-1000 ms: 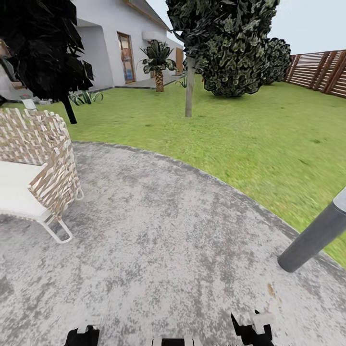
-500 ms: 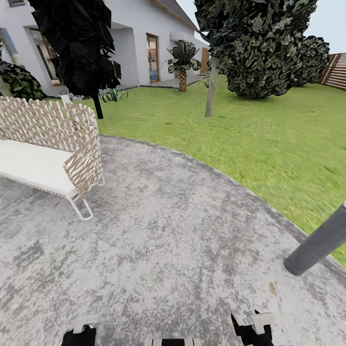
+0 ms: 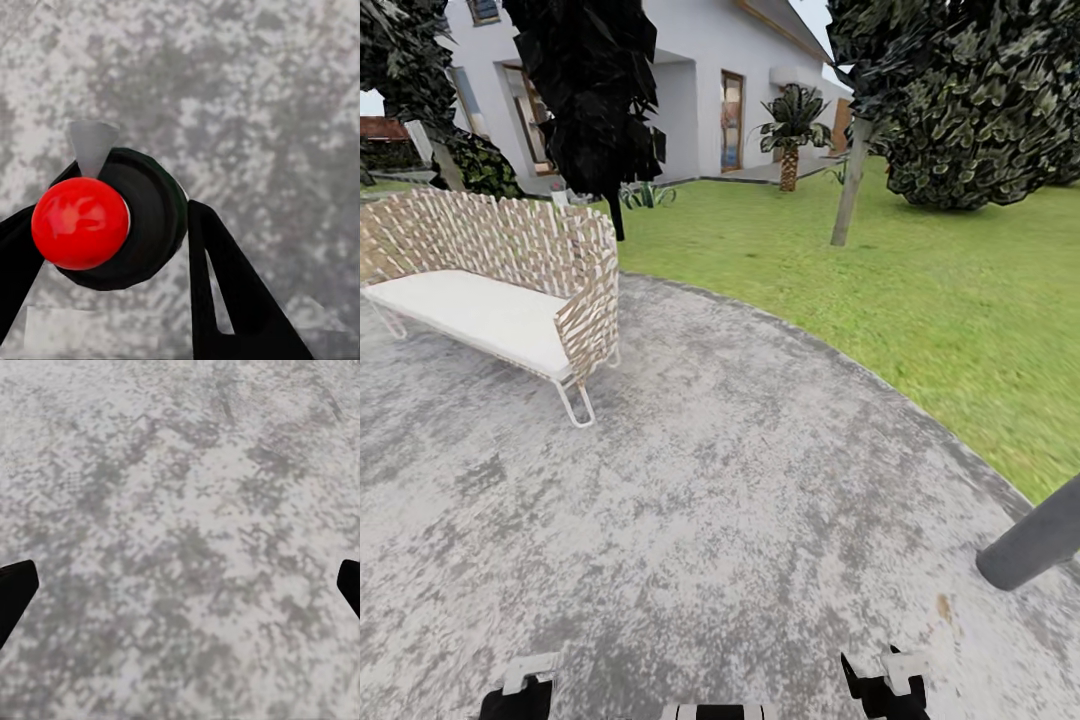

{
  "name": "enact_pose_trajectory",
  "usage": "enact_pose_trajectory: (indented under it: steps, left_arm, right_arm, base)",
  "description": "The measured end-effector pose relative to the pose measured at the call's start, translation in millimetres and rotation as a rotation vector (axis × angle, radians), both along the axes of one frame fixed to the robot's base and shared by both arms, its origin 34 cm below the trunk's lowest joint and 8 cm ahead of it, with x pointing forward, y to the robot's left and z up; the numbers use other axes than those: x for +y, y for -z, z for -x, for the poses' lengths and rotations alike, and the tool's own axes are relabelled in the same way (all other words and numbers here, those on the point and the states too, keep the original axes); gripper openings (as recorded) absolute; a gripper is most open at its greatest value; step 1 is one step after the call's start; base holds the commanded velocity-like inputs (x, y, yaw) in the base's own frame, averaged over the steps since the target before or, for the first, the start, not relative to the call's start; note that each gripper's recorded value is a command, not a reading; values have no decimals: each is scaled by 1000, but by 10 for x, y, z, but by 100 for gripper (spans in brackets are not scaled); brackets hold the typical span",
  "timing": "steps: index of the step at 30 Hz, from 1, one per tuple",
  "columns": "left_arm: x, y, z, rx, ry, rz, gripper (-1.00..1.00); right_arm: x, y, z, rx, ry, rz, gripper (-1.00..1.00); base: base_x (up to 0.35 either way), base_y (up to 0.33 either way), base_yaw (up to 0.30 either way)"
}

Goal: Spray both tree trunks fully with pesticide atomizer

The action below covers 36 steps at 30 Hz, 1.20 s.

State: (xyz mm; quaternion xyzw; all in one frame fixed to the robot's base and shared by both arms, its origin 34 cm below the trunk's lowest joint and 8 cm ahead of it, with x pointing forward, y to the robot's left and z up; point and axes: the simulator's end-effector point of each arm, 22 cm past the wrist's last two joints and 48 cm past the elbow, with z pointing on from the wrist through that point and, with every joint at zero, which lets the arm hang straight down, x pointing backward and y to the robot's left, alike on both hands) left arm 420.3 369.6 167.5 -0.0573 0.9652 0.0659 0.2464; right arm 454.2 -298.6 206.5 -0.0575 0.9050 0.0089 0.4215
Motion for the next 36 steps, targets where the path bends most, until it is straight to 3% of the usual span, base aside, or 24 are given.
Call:
enact_pose_trajectory:
  steps: [9, 27, 36]
  left_arm:
    - [34, -5, 6, -3, -14, 1, -100]
    - [35, -330, -276, -90, -17, 3, -100]
    - [36, -537, -346, -96, -17, 2, -100]
  right_arm:
    - [0, -1, -1, -1, 0, 0, 100]
    - [3, -352, -244, -86, -1, 0, 100]
    - [5, -562, -313, -93, -3, 0, 100]
  base:
    - [-2, -1, 279]
    - [0, 0, 246]
    - [0, 0, 44]
